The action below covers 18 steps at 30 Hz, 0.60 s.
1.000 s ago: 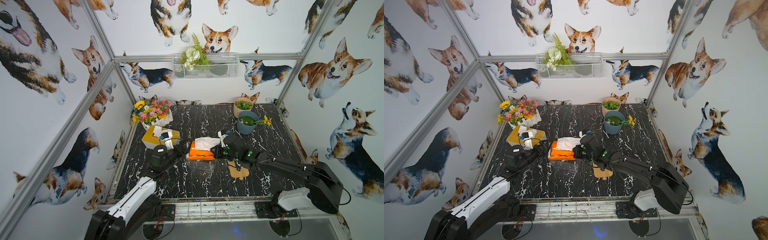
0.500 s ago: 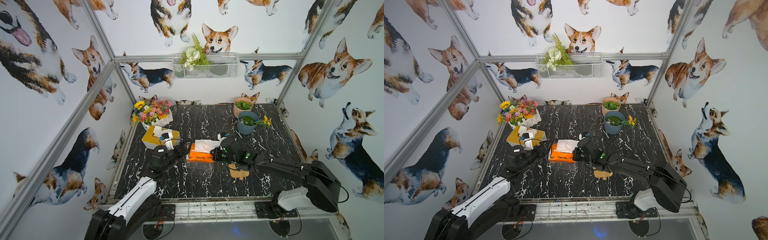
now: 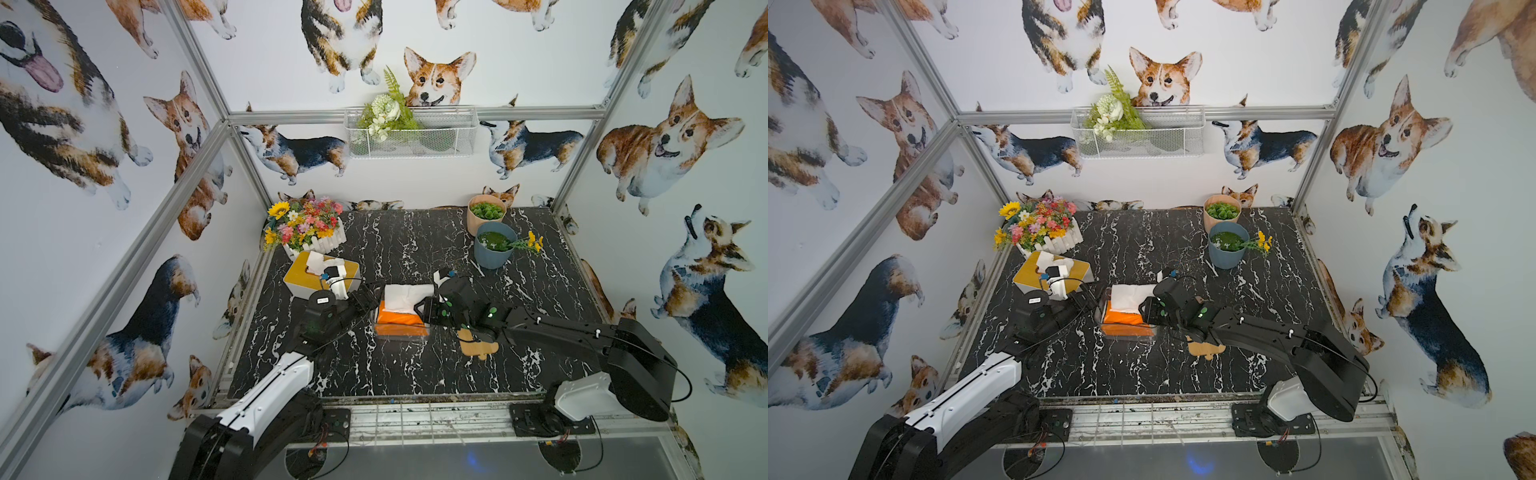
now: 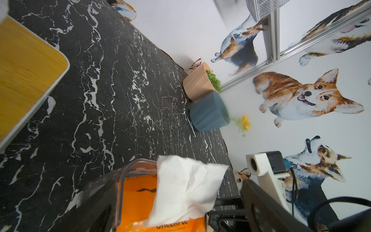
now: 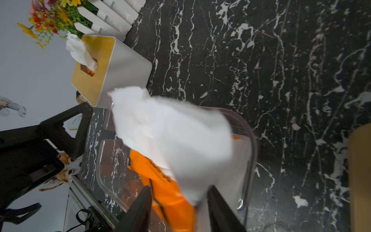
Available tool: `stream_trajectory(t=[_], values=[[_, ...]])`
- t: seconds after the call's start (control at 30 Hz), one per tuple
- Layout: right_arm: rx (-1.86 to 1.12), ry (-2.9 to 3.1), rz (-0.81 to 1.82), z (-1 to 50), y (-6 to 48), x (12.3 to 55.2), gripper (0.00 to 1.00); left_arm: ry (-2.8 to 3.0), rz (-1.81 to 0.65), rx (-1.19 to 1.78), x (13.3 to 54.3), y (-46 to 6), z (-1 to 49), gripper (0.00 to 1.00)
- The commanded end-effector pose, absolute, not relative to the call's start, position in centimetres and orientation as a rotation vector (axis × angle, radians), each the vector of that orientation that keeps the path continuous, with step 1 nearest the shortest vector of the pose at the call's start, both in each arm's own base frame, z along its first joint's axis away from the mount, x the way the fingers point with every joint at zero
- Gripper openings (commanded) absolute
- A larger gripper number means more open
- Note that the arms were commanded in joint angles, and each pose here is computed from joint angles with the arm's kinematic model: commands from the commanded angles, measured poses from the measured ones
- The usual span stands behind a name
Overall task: Put the tissue paper into the tissue box
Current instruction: Place the paper towel in the tissue box.
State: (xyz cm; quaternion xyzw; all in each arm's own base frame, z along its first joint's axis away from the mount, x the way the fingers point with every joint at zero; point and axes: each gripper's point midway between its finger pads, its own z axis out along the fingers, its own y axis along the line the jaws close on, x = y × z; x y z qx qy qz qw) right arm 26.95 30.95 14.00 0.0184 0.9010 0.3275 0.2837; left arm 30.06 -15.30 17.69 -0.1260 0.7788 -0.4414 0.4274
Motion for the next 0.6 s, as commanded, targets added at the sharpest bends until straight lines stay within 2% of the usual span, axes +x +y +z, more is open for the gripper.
stream_trajectory(t=[0.0, 0.3, 0.57], values=[[-0.013, 2.395, 0.831, 15.0, 30.4, 27.0, 1.0, 1.935, -1.097, -0.285, 30.1, -15.4, 18.2, 1.0], [-0.254, 2.202, 0.798, 20.8, 29.8, 26.9, 1.0, 1.938, -1.098, -0.279, 30.1, -15.5, 18.2, 1.0], [-0.542, 2.214, 0.854, 20.7, 32.8, 27.2, 1.0, 1.936, -1.098, -0.271, 30.2, -15.3, 18.6, 1.0]])
